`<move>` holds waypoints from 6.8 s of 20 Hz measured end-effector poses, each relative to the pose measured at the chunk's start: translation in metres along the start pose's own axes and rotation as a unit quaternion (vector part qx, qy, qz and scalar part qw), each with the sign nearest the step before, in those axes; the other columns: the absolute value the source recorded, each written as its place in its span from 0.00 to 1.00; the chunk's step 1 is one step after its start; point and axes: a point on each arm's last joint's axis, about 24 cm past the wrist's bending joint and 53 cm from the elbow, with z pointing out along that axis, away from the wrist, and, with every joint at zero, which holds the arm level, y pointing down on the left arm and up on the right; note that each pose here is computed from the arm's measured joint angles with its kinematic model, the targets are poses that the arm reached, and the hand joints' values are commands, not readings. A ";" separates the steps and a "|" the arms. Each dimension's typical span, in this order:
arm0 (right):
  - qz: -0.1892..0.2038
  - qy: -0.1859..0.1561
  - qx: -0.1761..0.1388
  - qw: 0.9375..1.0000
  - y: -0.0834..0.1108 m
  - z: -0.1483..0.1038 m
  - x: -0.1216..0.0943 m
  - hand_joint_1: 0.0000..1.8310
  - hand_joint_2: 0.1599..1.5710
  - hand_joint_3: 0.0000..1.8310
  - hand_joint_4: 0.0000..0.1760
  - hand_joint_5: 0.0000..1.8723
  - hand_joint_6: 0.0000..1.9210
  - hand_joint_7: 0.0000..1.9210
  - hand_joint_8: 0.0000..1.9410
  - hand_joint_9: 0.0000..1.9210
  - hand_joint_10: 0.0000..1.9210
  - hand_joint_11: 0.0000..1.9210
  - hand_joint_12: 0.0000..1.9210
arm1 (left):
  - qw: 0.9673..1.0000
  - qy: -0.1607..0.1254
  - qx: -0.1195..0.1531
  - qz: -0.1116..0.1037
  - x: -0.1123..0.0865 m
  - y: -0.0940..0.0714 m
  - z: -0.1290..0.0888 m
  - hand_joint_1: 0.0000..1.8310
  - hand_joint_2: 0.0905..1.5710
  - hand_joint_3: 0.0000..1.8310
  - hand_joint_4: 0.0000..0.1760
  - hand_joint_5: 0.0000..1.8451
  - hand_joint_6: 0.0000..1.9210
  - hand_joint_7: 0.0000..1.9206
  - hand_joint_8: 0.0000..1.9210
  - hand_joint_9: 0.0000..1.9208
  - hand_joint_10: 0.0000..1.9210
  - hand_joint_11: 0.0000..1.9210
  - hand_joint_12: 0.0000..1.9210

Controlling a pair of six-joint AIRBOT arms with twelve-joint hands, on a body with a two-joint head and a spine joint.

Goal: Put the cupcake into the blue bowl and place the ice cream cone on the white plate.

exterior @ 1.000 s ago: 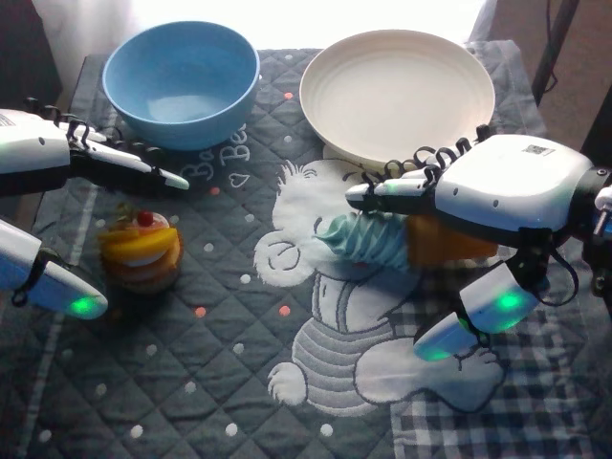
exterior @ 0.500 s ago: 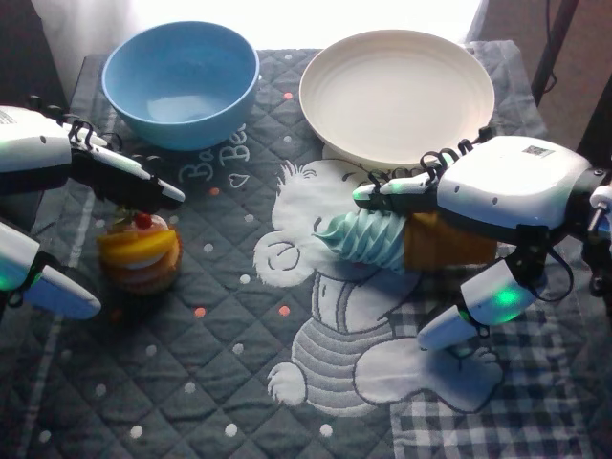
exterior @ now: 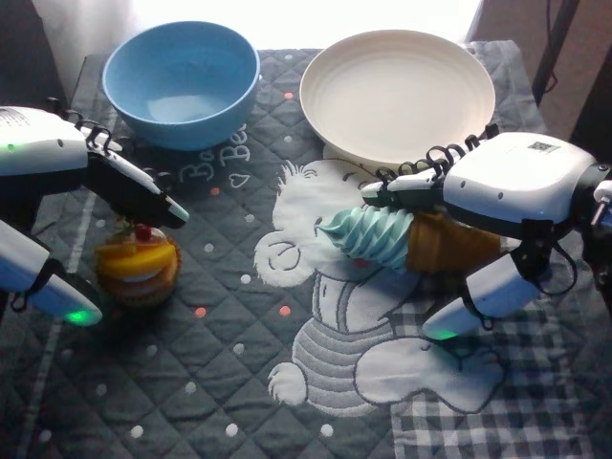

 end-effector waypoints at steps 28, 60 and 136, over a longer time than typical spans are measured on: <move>0.020 -0.039 -0.005 0.999 -0.006 0.001 -0.023 0.64 0.66 0.00 0.00 0.56 0.45 0.71 0.32 0.69 0.59 0.61 0.82 | 1.000 0.022 -0.019 -0.009 0.013 0.017 0.026 0.77 0.62 0.00 0.00 0.67 0.22 0.67 0.17 0.58 0.52 0.47 0.61; 0.029 -0.239 -0.095 0.966 0.043 -0.053 -0.128 0.69 0.67 0.00 0.00 0.47 0.51 0.61 0.43 0.72 0.14 0.56 0.51 | 0.986 -0.159 0.053 -0.009 -0.099 -0.024 -0.018 0.72 0.61 0.00 0.00 0.75 0.01 0.68 0.33 0.68 0.23 0.52 0.57; 0.023 -0.291 -0.071 0.954 0.040 -0.005 -0.199 0.29 0.46 0.00 0.25 0.16 0.00 0.21 0.00 0.21 0.01 0.02 0.53 | 0.963 -0.260 -0.059 -0.038 -0.204 0.054 0.018 0.47 0.52 0.00 0.17 0.17 0.00 0.20 0.00 0.20 0.00 0.06 0.43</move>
